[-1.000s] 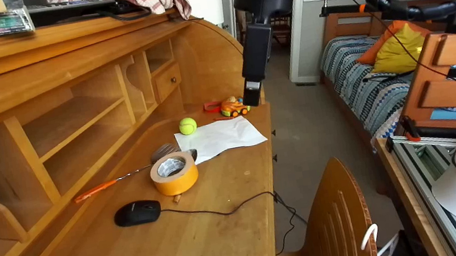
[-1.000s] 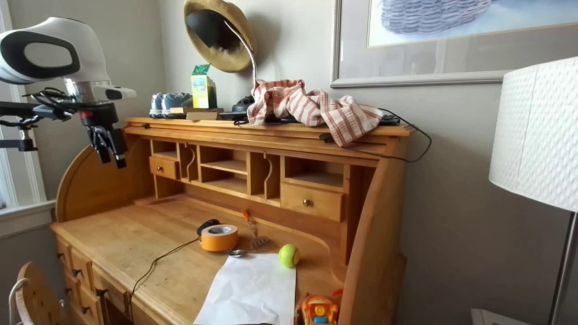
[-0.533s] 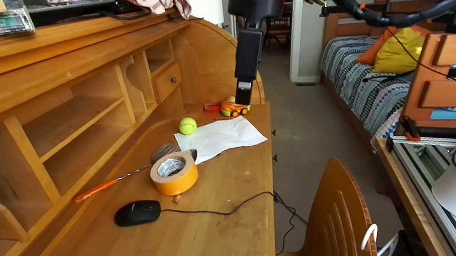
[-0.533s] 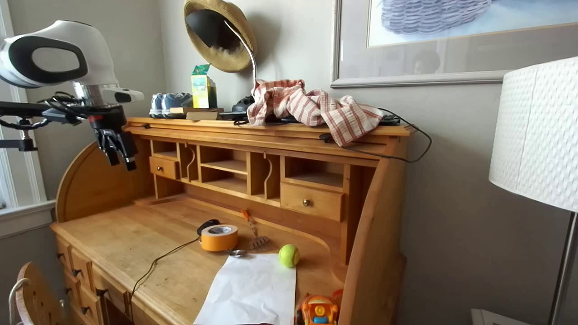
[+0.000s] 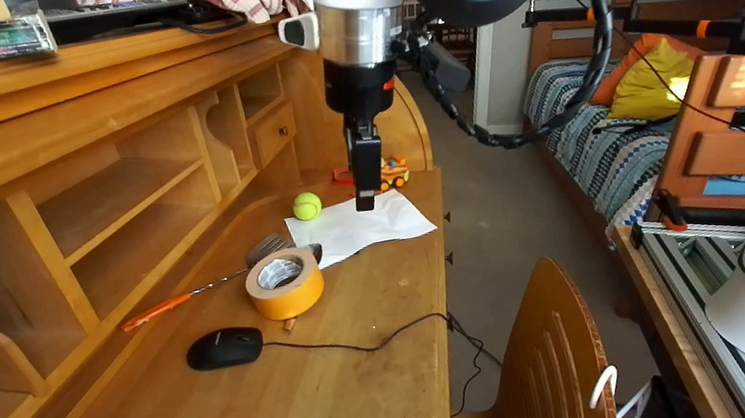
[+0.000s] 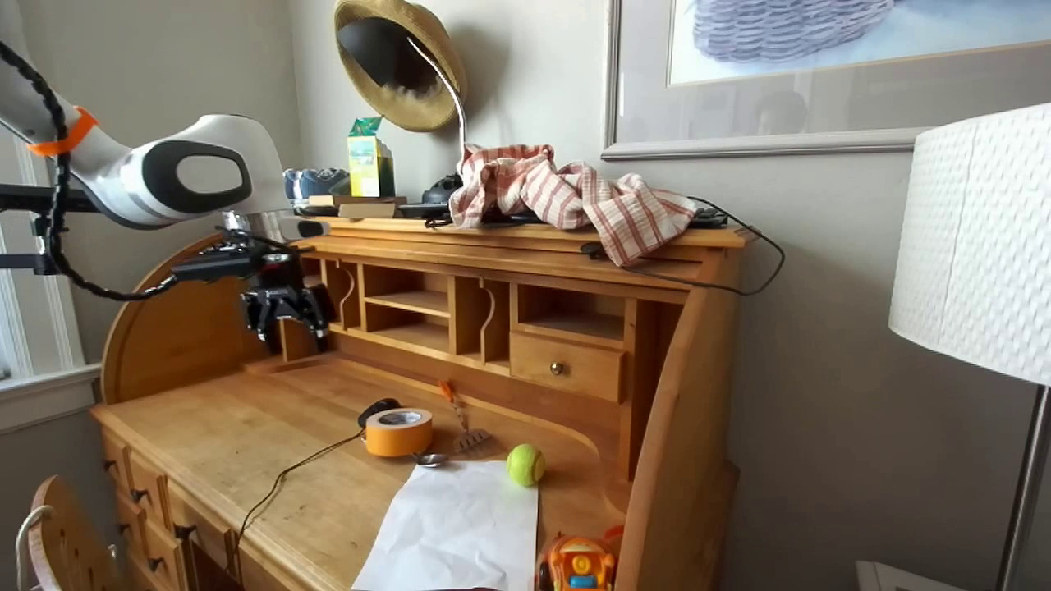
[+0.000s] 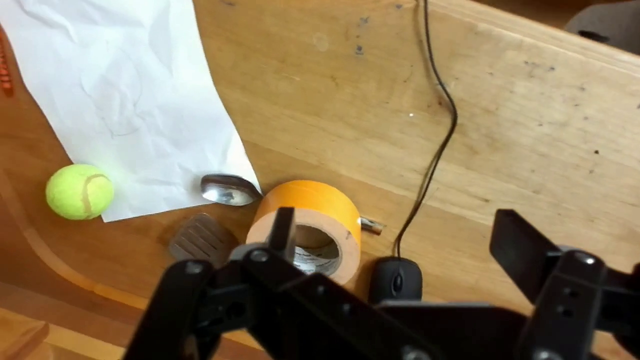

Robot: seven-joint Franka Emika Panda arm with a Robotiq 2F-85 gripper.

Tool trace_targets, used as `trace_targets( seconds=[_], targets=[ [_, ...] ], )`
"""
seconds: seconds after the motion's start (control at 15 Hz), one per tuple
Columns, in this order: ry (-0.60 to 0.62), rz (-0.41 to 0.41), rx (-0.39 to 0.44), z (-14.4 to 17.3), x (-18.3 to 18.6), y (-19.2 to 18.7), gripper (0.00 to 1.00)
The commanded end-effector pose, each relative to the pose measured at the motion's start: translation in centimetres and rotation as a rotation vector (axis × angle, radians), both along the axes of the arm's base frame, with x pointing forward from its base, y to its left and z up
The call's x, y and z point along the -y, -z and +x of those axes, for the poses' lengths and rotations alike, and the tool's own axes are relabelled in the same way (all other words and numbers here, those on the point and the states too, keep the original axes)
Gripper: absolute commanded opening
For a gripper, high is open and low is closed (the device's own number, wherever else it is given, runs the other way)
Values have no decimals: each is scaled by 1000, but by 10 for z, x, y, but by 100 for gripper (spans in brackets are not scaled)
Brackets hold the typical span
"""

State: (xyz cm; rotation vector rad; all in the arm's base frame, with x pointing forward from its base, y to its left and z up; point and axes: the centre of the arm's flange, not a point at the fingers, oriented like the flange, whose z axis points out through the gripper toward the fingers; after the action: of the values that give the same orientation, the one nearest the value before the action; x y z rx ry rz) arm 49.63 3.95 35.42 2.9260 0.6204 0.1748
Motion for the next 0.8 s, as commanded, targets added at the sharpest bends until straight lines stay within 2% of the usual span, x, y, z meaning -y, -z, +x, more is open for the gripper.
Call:
trace_targets(
  seconds=[0.0,0.13,0.33,0.73],
  targets=[
    [-145,-129,-30,58,4,44,100],
    [-201,-175,-57,76,8,66,100],
    [-243,-196,-68,96,6,95,100],
    [-253,-177,-81,119,-10,142,100]
  ],
)
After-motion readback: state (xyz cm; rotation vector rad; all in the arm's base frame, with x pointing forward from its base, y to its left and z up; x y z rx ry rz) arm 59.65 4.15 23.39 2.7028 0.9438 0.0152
